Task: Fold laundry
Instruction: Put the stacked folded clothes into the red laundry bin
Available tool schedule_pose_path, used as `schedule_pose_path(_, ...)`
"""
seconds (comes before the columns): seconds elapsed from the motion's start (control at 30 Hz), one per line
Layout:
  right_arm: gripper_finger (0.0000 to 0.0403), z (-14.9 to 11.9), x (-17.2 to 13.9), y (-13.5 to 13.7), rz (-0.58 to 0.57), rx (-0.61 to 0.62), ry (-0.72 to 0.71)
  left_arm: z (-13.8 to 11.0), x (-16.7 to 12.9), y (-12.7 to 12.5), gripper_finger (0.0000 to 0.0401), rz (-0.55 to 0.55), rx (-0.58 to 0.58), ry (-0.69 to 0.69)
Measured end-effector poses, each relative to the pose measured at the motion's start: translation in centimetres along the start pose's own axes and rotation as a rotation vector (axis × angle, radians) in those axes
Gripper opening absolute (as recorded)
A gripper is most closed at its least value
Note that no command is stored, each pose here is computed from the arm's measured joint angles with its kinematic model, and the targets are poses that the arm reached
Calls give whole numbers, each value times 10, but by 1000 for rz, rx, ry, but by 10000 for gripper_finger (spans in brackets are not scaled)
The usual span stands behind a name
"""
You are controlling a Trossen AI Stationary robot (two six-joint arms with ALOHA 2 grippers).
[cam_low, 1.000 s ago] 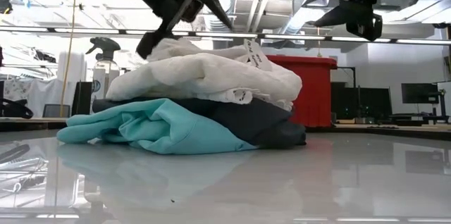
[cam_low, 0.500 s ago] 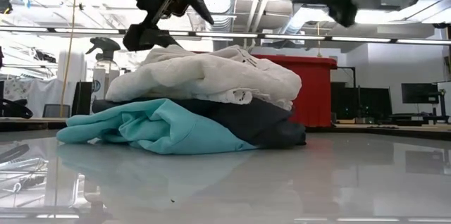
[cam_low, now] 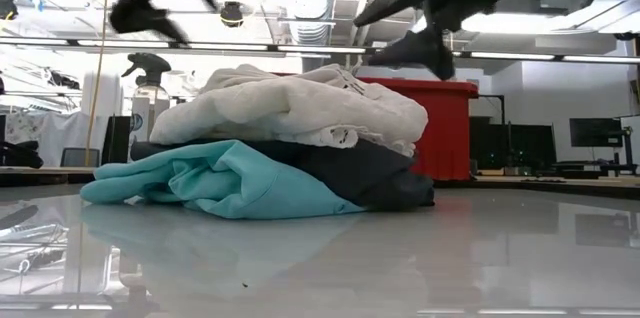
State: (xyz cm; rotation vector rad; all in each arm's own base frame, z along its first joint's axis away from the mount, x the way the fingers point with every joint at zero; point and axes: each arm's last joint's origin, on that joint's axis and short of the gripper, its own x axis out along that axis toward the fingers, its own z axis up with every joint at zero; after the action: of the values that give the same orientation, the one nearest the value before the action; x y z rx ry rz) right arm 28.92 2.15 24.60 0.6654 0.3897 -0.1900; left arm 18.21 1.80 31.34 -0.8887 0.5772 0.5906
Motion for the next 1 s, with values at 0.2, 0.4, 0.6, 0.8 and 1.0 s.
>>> schedule_pose_path(0.2, 277, 15, -14, 2, -67, 85, 370, -15, 6, 17, 313, 66, -47, 78)
schedule_pose_path(0.4, 277, -6, -33, -1, -372, 190, 551, -37, 35, 35, 313, 43, -124, 164)
schedule_pose_path(0.6, 277, -15, -28, 7, -460, 309, 304, -35, 33, 34, 313, -83, -148, 88)
schedule_pose_path(0.8, 277, -24, -28, 14, -576, 425, 61, -42, 41, 43, 313, -69, -177, 101)
schedule_pose_path(1.0, 277, -42, -7, 23, -540, 476, 53, -52, 55, 52, 313, -129, -235, 95)
